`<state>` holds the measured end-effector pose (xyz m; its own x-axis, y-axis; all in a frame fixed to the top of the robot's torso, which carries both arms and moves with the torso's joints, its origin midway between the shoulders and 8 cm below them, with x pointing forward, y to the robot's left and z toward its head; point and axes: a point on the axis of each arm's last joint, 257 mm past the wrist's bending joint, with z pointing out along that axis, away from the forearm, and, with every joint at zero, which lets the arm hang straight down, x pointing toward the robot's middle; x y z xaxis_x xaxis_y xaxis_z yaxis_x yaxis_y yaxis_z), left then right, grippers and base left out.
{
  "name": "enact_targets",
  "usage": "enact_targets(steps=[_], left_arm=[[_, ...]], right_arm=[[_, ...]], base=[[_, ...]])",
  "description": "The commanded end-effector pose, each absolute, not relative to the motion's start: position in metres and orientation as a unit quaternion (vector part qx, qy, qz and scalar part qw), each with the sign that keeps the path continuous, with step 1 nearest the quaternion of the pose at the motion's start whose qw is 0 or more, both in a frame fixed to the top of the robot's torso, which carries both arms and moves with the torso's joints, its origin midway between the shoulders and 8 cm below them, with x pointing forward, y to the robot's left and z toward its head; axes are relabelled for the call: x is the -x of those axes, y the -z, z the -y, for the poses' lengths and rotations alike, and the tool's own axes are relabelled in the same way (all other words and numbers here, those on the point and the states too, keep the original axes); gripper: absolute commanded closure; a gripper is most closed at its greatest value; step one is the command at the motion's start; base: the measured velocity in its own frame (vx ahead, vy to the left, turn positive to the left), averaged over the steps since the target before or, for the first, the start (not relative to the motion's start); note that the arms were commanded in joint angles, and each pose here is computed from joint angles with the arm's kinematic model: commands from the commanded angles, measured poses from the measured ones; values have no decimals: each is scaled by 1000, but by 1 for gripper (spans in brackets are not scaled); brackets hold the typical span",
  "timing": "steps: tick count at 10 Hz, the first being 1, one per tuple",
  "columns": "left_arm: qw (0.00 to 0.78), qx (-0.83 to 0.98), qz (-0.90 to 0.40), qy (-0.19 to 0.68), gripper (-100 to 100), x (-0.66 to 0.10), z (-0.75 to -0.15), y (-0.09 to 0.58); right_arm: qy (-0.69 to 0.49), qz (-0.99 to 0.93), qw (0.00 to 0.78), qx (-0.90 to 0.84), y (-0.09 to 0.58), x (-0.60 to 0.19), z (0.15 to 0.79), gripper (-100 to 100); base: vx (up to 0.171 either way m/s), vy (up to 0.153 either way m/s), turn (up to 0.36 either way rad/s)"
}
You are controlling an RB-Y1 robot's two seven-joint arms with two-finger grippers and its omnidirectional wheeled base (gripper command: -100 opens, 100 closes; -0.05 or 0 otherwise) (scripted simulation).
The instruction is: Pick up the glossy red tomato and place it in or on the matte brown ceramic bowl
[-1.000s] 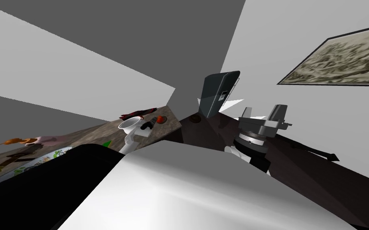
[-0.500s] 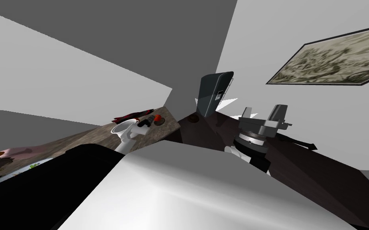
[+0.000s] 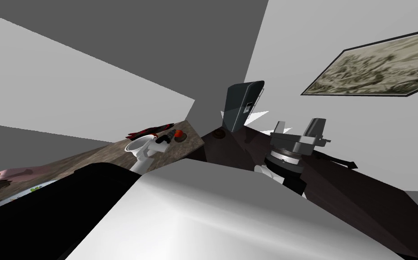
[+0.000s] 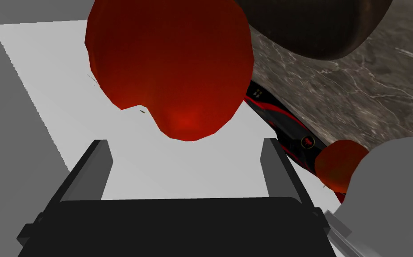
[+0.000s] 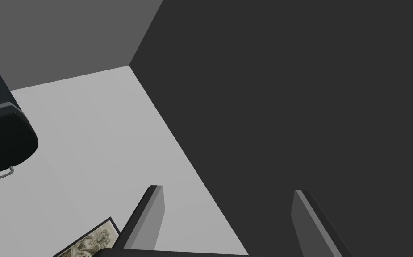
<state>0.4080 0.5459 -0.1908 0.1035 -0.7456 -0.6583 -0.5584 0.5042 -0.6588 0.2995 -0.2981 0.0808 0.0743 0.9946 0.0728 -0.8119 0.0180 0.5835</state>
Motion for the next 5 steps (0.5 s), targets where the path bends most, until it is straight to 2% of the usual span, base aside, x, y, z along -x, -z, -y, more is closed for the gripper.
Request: enact_targets(steps=[1,2,3,5], left_arm=[[558,491,-664,84,-100,-408,-546,191],[558,491,-664,84,0,-408,-546,191],[558,490,-664,86,-100,-406,-542,178],[559,488,-665,87,-100,-403,-537,166]], right_arm=[[-655,-184,689,-249,-81,-299,298,0],[-655,-184,689,-249,-81,-299,298,0],[-655,-184,689,-249,-81,-299,298,0],[-655,-184,689,-249,-81,-299,298,0]], base=[[0,0,0],[0,0,0],[19,14,37],[31,18,35]])
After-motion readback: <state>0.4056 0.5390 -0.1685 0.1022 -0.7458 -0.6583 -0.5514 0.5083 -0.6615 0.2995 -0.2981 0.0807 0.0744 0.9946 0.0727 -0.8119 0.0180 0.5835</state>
